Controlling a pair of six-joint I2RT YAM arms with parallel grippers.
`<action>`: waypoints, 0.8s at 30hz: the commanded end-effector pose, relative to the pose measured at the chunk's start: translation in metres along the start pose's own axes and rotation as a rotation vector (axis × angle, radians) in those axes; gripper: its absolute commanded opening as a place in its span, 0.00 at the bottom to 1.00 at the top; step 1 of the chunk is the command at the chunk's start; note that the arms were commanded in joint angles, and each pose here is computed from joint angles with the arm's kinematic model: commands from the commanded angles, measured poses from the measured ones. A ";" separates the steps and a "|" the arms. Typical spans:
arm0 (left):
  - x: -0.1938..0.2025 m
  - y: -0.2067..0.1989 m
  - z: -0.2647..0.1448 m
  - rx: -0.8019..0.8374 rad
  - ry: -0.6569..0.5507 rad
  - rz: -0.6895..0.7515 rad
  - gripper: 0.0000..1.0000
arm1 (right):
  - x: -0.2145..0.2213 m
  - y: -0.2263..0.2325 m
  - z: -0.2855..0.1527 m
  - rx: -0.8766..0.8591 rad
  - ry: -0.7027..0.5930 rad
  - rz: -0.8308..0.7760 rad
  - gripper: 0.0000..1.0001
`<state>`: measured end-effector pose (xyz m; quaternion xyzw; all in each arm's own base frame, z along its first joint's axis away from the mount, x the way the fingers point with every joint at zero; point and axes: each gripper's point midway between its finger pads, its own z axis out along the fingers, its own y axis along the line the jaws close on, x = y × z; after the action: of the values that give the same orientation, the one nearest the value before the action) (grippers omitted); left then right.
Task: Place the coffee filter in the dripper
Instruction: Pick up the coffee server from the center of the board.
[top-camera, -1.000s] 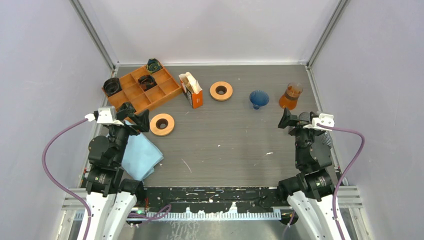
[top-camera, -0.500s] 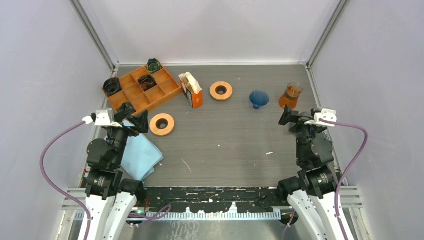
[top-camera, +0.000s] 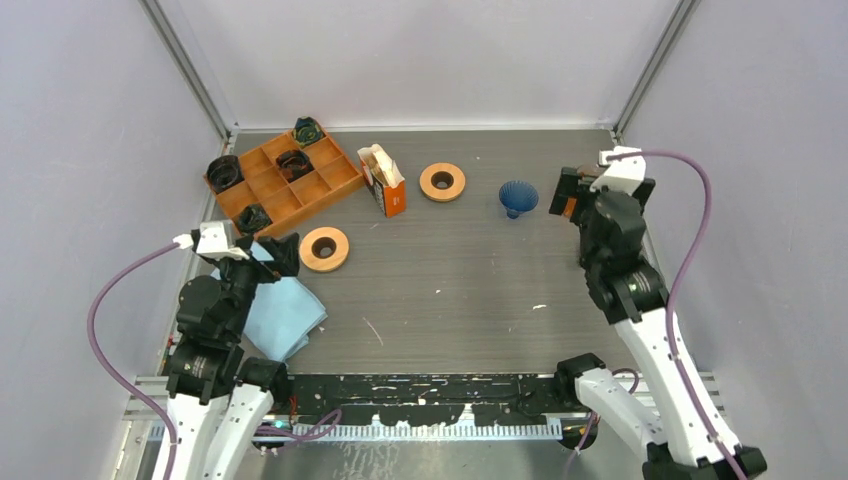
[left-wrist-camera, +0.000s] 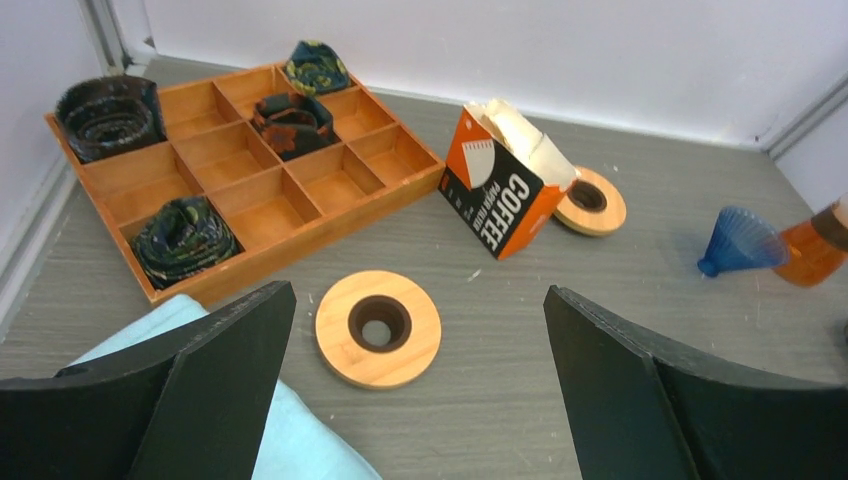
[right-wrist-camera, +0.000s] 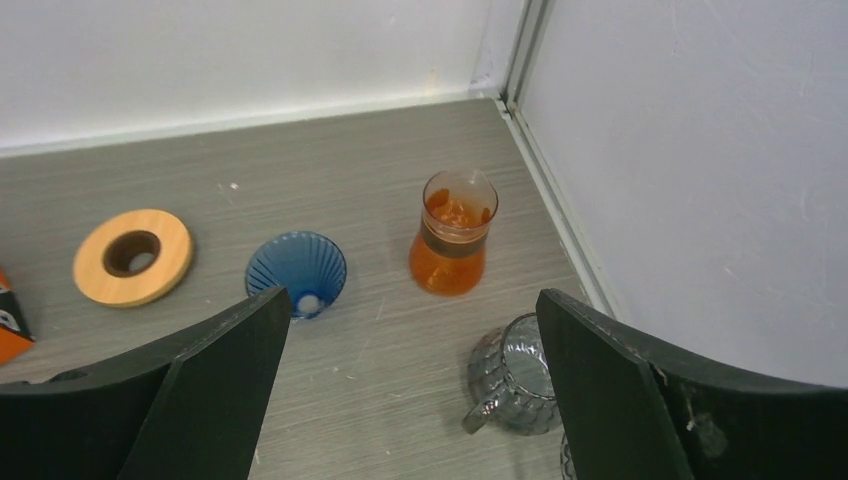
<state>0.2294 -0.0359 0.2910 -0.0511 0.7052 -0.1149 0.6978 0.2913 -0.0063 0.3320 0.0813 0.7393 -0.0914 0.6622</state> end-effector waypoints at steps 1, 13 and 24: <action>-0.007 -0.008 -0.005 0.029 0.018 0.036 0.99 | -0.005 -0.008 0.013 0.070 0.055 -0.044 1.00; 0.006 -0.020 -0.002 0.075 0.088 0.065 0.99 | 0.066 -0.048 0.080 0.157 0.354 0.121 1.00; 0.038 -0.027 0.003 0.106 0.201 0.132 0.99 | 0.146 -0.074 0.108 0.254 0.582 0.163 0.95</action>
<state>0.2281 -0.0733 0.2523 0.0355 0.7719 -0.1266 0.6220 0.3502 -0.0990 0.1755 0.2265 0.8772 -0.1158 0.4071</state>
